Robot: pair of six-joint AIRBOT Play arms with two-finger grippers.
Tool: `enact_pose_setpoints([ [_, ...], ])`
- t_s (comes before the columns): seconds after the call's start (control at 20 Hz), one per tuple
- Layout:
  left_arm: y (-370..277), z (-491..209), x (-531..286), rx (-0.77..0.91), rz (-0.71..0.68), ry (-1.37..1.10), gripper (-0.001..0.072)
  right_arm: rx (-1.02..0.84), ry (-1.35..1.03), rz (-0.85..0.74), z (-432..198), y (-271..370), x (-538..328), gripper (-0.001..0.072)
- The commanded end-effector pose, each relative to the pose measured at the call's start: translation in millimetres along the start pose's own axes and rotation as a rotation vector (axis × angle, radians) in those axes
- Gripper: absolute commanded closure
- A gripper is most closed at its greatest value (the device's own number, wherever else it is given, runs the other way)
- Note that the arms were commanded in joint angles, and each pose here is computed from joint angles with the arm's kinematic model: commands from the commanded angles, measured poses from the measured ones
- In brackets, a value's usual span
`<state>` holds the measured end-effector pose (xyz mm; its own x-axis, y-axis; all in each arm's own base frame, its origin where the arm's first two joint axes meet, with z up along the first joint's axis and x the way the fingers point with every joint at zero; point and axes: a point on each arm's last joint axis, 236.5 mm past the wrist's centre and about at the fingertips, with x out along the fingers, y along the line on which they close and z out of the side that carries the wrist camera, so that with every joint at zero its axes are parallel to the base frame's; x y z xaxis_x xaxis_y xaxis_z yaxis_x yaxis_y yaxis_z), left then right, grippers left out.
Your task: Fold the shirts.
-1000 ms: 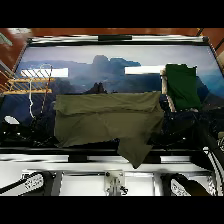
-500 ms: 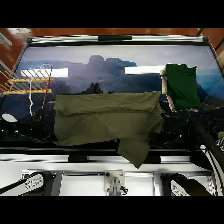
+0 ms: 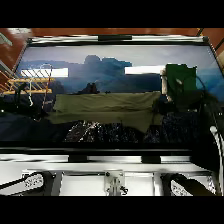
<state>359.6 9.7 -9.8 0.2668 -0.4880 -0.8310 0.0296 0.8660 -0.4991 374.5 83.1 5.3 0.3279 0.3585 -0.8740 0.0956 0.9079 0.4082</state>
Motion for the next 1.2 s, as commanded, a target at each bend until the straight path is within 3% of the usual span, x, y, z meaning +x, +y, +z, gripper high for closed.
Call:
enact_pose_setpoints([
  [0.0,-11,55,4,-0.067,-0.083,-0.106,0.0673,0.002,-0.101,0.005,68,6,12,0.0654],
  [0.2,-12,77,36,-0.062,-0.104,-0.059,0.0673,0.010,-0.098,0.006,109,2,47,0.0653],
  [0.45,-4,76,77,-0.107,-0.114,0.009,0.0671,0.032,-0.012,-0.029,99,-20,90,0.0639],
  [0.5,-2,72,81,-0.127,-0.120,0.027,0.0630,0.032,-0.008,-0.031,98,-21,92,0.0624],
  [0.55,-3,67,83,-0.133,-0.130,0.050,0.0453,0.032,-0.010,-0.027,99,-19,90,0.0610],
  [0.6,-4,64,82,-0.133,-0.138,0.065,0.0192,0.009,-0.018,-0.025,101,-19,82,0.0326],
  [0.65,-6,62,78,-0.129,-0.147,0.077,0.0128,-0.038,-0.021,-0.027,103,-18,71,0.0125],
  [0.8,-19,61,58,-0.094,-0.185,0.118,0.0130,-0.078,0.007,-0.107,97,-42,35,0.0115],
  [0.85,-25,60,52,-0.078,-0.196,0.132,0.0130,-0.058,0.048,-0.130,89,-55,29,0.0042],
  [1.15,-56,58,35,0.002,-0.208,0.136,0.0131,0.029,0.242,-0.074,46,-76,56,0.0042],
])
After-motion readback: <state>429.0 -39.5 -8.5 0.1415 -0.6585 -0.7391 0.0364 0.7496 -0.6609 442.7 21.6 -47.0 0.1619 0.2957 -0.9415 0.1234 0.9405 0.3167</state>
